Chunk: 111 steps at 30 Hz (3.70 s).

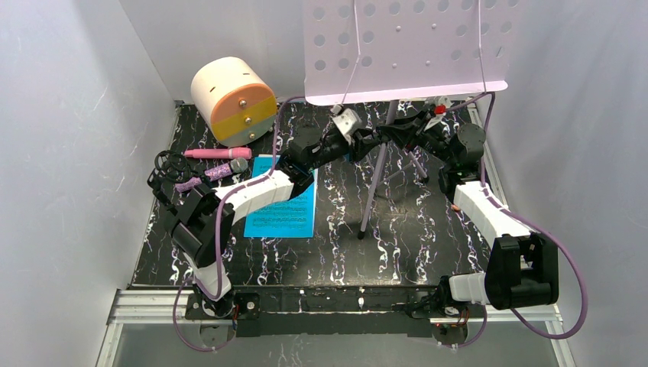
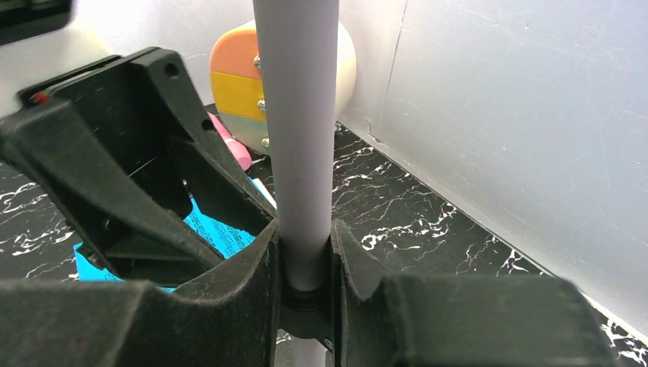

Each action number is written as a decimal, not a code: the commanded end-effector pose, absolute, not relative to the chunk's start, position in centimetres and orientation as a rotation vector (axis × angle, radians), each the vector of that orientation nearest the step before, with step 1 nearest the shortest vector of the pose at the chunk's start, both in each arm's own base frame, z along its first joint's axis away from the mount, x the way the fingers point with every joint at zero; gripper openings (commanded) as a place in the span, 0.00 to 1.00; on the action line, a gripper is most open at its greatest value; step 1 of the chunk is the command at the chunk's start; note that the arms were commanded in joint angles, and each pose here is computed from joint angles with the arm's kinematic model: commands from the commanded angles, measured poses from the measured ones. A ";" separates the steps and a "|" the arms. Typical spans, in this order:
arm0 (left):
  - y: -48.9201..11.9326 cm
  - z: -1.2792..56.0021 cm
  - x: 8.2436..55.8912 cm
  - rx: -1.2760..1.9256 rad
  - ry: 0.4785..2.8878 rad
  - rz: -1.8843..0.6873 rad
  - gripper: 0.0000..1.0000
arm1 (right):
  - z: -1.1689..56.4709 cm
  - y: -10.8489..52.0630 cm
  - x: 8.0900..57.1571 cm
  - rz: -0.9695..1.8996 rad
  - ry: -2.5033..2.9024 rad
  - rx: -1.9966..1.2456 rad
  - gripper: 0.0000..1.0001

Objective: Pack up the instrument practice props
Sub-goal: Unscrew the knob on the music stand.

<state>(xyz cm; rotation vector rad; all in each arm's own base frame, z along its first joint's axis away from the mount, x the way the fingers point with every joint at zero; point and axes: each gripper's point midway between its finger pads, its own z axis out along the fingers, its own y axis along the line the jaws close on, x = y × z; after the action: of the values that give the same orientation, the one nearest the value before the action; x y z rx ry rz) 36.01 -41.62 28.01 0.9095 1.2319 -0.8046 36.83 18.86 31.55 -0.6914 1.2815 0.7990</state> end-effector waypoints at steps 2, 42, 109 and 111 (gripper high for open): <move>-40.3 31.4 33.9 0.395 1.532 -1.277 0.00 | 29.2 18.5 38.0 0.800 1.397 -0.645 0.01; -38.1 31.6 31.4 1.025 0.955 -0.758 0.60 | 28.4 19.1 37.9 0.854 1.437 -0.687 0.01; -34.7 28.1 38.5 -0.408 1.754 -1.312 0.00 | 28.6 19.6 37.6 0.857 1.442 -0.703 0.01; -35.3 28.0 38.0 -0.550 1.789 -1.447 0.00 | 28.6 19.6 37.6 0.861 1.444 -0.701 0.01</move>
<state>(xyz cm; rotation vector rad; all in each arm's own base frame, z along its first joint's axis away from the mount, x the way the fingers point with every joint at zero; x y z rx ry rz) 36.06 -38.80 28.68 0.0582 1.6764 -1.2999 36.12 21.06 31.42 -0.7810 1.2972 0.8600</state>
